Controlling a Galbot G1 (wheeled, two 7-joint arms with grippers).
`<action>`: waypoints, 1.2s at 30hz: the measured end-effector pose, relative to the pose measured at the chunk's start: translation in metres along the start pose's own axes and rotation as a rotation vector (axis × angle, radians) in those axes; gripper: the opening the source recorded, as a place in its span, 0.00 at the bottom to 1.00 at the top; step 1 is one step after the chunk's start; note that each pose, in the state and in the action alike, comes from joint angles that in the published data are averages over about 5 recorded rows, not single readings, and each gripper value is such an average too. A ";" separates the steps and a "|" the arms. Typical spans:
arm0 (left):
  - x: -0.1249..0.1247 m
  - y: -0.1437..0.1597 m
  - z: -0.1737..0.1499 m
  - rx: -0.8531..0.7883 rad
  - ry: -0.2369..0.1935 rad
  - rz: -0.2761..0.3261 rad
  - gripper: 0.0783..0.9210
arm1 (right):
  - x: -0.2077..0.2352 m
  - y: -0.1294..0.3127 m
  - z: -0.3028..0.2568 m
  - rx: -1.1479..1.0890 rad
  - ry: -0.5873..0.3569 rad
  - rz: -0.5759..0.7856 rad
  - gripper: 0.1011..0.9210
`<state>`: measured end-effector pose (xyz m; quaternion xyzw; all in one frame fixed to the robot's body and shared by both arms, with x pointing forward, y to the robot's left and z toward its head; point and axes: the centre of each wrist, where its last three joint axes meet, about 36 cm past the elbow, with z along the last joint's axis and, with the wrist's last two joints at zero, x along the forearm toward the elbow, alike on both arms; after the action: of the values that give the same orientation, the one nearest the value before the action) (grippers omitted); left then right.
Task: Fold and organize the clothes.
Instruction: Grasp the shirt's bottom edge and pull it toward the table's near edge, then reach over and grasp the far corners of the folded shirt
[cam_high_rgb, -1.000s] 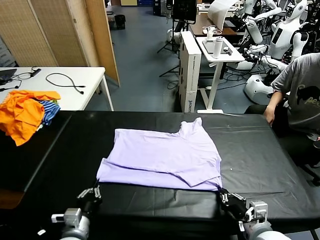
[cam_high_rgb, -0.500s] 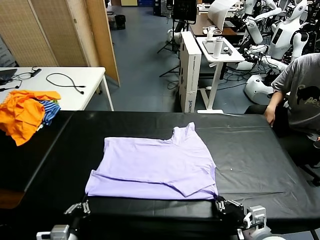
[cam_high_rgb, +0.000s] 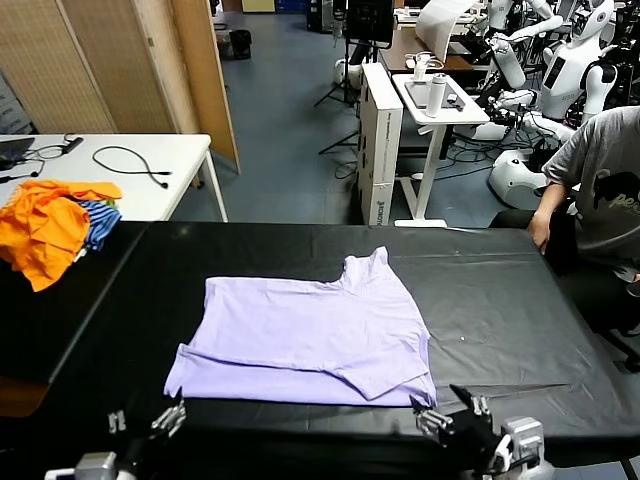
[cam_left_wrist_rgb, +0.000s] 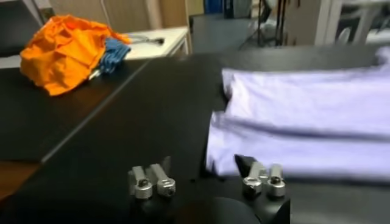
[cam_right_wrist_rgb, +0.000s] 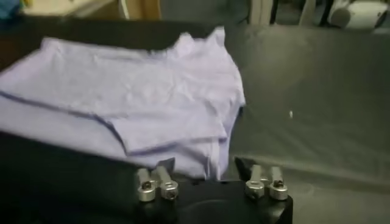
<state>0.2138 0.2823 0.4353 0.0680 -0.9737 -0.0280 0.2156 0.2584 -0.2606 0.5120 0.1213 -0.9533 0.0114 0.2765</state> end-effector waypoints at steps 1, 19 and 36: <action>-0.003 0.000 -0.003 0.003 -0.012 0.005 0.98 | -0.006 -0.003 -0.004 -0.001 -0.016 -0.003 0.98; -0.133 0.013 -0.092 0.143 -0.087 0.223 0.98 | -0.161 -0.065 -0.092 -0.012 -0.122 0.035 0.98; -0.269 0.010 -0.127 0.098 0.064 0.184 0.98 | -0.244 -0.082 -0.100 -0.068 -0.014 0.048 0.98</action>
<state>0.5080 0.3284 0.4386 -0.0102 -0.9687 0.0417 0.2445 0.5300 -0.2766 0.4640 0.0890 -0.9576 -0.0151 0.2736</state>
